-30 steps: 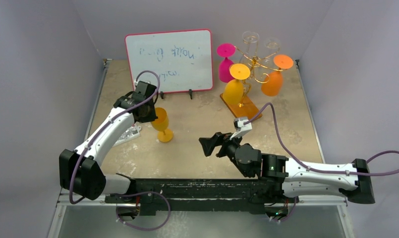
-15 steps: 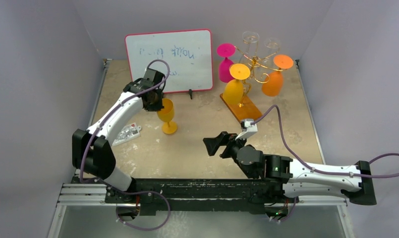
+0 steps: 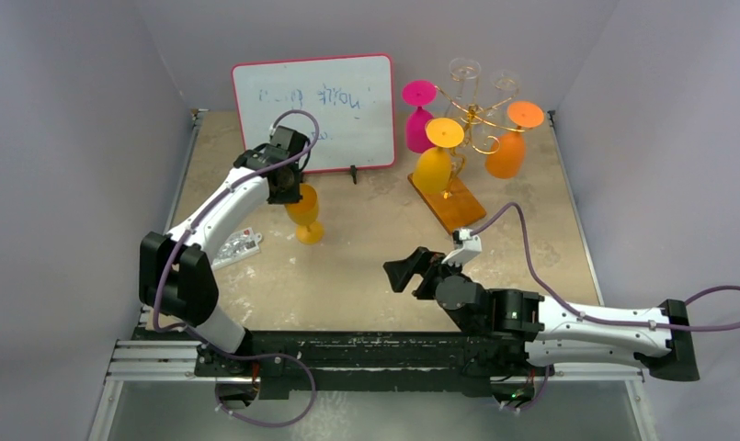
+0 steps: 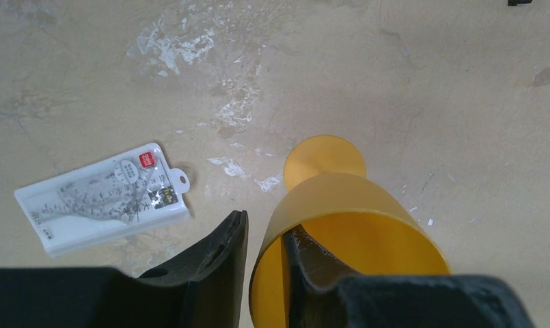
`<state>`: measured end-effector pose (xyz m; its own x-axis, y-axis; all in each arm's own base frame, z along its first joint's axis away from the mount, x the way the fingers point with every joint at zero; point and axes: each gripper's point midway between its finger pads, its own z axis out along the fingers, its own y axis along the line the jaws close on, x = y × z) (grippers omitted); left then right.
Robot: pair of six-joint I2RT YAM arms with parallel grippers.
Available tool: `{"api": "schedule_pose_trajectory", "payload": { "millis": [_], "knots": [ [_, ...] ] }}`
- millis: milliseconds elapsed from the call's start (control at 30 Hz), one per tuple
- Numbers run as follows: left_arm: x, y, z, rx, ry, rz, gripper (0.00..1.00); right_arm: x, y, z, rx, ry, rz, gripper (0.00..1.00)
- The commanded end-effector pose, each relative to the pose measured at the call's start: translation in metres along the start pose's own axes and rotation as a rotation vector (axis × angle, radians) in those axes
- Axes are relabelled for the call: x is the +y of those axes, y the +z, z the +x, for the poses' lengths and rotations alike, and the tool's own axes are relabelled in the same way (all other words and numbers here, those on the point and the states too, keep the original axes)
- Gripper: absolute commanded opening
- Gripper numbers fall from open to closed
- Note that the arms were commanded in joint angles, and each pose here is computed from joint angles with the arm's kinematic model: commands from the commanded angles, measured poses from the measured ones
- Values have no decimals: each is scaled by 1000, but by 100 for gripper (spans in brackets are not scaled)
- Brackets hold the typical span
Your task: Take the wine glass off the wine glass rack
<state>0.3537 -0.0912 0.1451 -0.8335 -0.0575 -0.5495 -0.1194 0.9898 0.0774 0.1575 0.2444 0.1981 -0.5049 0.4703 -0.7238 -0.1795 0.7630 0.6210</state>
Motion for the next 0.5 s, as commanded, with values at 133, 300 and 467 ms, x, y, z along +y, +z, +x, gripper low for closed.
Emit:
{"api": "schedule_pose_trajectory", "payload": {
  "millis": [133,300,467],
  "knots": [
    [6,-16,-15,-75,-4,-12,31,-8,3,-9,-47,46,76,99],
    [-4,-24,-16,-77,-25,61,41,-6,8,-3,-39,-13,75,98],
    [1,-47,-31,-175,-78,78,52,-7,11,4,-10,-56,103,100]
  ]
}}
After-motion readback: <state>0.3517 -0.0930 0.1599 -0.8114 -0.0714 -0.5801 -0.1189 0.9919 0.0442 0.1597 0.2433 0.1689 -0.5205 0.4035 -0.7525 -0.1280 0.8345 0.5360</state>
